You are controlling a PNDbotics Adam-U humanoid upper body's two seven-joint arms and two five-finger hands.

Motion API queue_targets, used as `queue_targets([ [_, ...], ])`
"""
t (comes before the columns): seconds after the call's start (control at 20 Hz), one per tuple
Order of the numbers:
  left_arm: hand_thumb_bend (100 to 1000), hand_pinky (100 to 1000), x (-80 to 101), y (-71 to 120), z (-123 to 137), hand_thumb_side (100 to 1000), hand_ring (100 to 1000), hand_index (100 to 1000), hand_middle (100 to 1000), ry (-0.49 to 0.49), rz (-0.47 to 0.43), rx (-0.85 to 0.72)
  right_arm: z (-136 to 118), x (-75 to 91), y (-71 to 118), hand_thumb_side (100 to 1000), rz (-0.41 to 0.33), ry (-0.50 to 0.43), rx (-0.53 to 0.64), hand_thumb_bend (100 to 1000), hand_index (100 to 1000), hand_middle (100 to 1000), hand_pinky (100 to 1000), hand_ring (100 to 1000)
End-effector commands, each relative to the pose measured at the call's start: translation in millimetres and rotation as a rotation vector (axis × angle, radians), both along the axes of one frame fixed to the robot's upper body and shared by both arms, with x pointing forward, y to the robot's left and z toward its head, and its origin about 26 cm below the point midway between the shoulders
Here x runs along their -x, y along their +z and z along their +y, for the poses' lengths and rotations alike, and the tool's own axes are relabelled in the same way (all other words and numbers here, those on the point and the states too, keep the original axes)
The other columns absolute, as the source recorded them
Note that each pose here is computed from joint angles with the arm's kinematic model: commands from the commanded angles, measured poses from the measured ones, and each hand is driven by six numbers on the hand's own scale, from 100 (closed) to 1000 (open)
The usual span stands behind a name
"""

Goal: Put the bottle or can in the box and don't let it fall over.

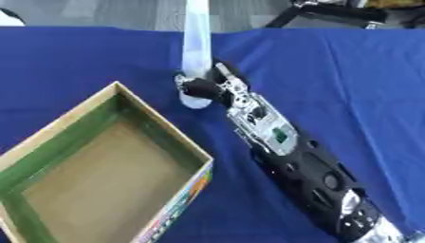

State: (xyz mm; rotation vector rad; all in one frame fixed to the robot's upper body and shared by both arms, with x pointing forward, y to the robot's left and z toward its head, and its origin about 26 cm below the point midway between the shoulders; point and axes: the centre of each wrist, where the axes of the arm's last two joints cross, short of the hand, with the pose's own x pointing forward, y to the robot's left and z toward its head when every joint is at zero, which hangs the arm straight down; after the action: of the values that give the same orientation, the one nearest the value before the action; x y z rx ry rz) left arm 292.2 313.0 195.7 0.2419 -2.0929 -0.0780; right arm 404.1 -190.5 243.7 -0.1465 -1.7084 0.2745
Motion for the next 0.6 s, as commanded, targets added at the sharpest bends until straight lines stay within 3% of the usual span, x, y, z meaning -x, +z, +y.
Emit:
queue_targets([
  [0.05,465,1000,3.9,7.9,4.0,134,1000,928,1000,0.007,-0.027,-0.017,-0.8,10.5,21.9,218,-0.091,-0.001,-0.008,100,544,1000,1000,1000],
  [0.3,465,1000,4.7,6.7,5.2,134,1000,927,1000,0.012,-0.02,-0.017,3.1,29.3,45.2,317,-0.2,0.029,-0.046,100,551,1000,1000,1000],
  [0.35,464,1000,4.8,6.3,5.4,134,1000,927,1000,0.013,-0.018,-0.017,4.3,34.0,50.4,381,-0.226,0.039,-0.051,100,552,1000,1000,1000],
  [0.4,464,1000,5.0,6.0,5.5,134,1000,927,1000,0.014,-0.016,-0.017,5.4,38.7,55.3,500,-0.252,0.052,-0.055,100,550,1000,1000,1000],
  [0.45,464,1000,5.2,5.6,5.7,134,1000,927,1000,0.015,-0.014,-0.018,6.6,43.7,60.3,428,-0.277,0.069,-0.06,100,549,1000,1000,1000],
  [0.6,463,1000,5.9,4.2,6.8,133,1000,927,1000,0.02,-0.008,-0.018,9.3,59.7,72.8,439,-0.33,0.12,-0.072,100,549,1000,1000,1000],
])
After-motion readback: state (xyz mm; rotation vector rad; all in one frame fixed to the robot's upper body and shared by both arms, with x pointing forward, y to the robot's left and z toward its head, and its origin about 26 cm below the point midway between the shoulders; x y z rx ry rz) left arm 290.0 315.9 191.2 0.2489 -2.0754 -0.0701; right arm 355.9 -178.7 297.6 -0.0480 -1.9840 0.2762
